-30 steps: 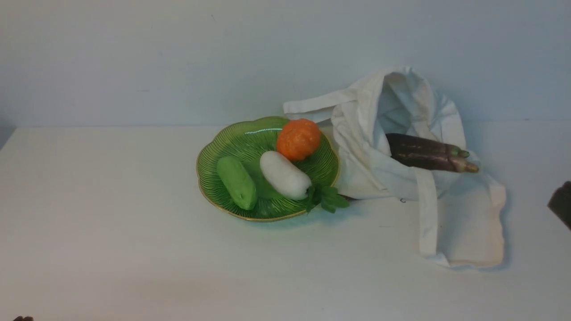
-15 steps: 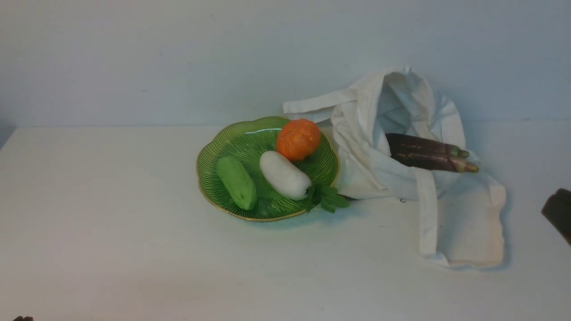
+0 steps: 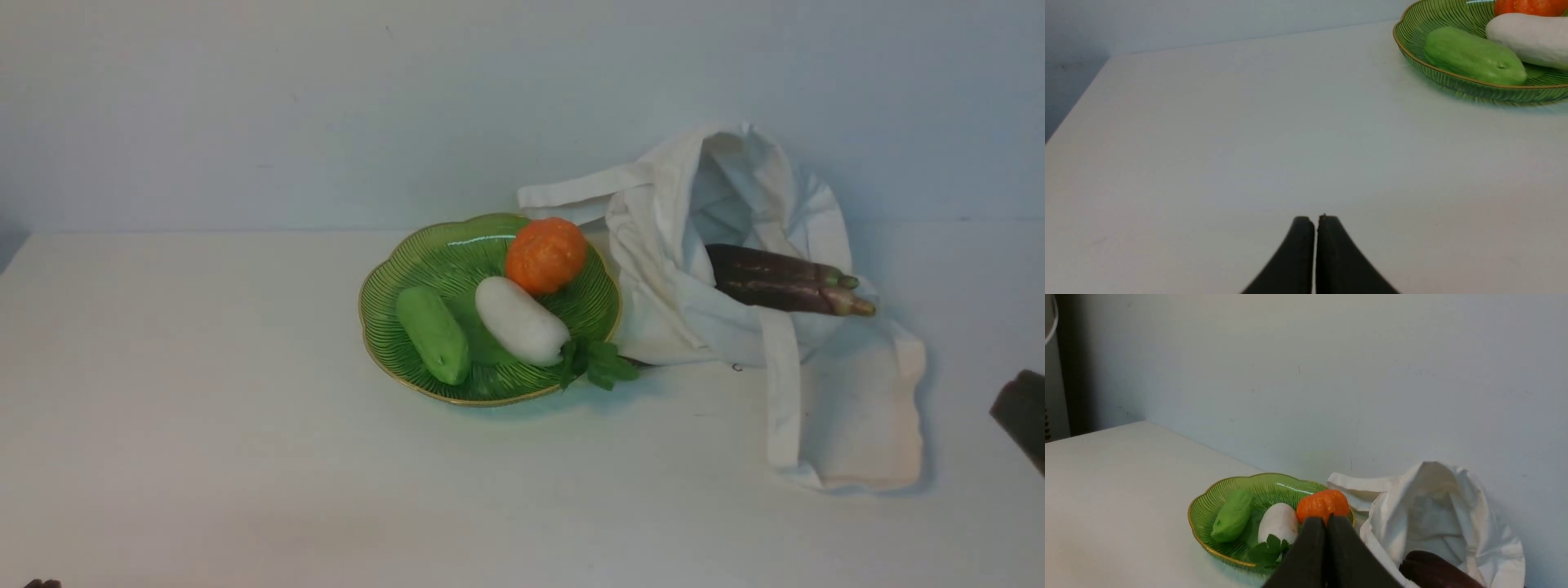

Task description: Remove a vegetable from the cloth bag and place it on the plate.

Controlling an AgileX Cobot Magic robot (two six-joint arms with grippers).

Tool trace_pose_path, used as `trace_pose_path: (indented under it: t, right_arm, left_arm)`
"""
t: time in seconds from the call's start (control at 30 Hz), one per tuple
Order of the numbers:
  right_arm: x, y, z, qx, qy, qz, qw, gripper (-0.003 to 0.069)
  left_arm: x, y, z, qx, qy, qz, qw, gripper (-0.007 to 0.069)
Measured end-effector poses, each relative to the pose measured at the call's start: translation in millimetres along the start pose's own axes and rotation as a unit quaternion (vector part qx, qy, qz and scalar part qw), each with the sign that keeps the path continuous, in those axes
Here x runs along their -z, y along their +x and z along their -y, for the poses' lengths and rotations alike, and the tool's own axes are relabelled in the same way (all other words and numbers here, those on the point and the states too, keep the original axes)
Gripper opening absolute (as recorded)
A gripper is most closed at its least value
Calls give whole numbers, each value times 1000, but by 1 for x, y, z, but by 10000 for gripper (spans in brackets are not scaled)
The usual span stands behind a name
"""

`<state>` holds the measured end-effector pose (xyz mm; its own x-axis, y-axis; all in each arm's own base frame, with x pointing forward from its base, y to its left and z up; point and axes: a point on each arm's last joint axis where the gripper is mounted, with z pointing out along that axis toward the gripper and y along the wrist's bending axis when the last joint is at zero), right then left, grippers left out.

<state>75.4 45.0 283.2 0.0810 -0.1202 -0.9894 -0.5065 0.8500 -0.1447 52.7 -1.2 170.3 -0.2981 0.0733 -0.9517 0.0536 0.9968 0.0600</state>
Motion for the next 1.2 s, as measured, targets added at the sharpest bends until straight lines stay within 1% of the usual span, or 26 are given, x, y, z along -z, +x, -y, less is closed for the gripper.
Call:
trace_pose_path:
  t: [0.03,0.07,0.23,0.33,0.37,0.43,0.53,0.77,0.9,1.2]
  right_arm:
    - [1,1,0,0,0,0,1000,-15]
    - [6,13,0,-1,11,-4,1000,-15]
    - [18,48,5,-23,75,-28,997,-15]
    - [25,64,7,-22,117,-39,992,-15]
    - [25,65,7,-22,123,-40,991,-15]
    - [30,77,8,-24,155,-40,987,-15]
    - [33,85,9,-26,176,-43,983,-15]
    - [37,95,9,-32,199,-72,977,-15]
    - [39,103,9,-46,208,-117,970,-15]
    - [41,105,12,-54,238,-126,962,-15]
  left_arm:
    - [0,0,0,0,0,0,1000,-5]
    - [0,0,0,0,0,0,1000,-5]
    - [0,0,0,0,0,0,1000,-5]
    - [0,0,0,0,0,0,1000,-5]
    - [0,0,0,0,0,0,1000,-5]
    - [0,0,0,0,0,0,1000,-5]
    - [0,0,0,0,0,0,1000,-5]
    - [0,0,0,0,0,0,1000,-5]
    - [0,0,0,0,0,0,1000,-5]
    - [0,0,0,0,0,0,1000,-5]
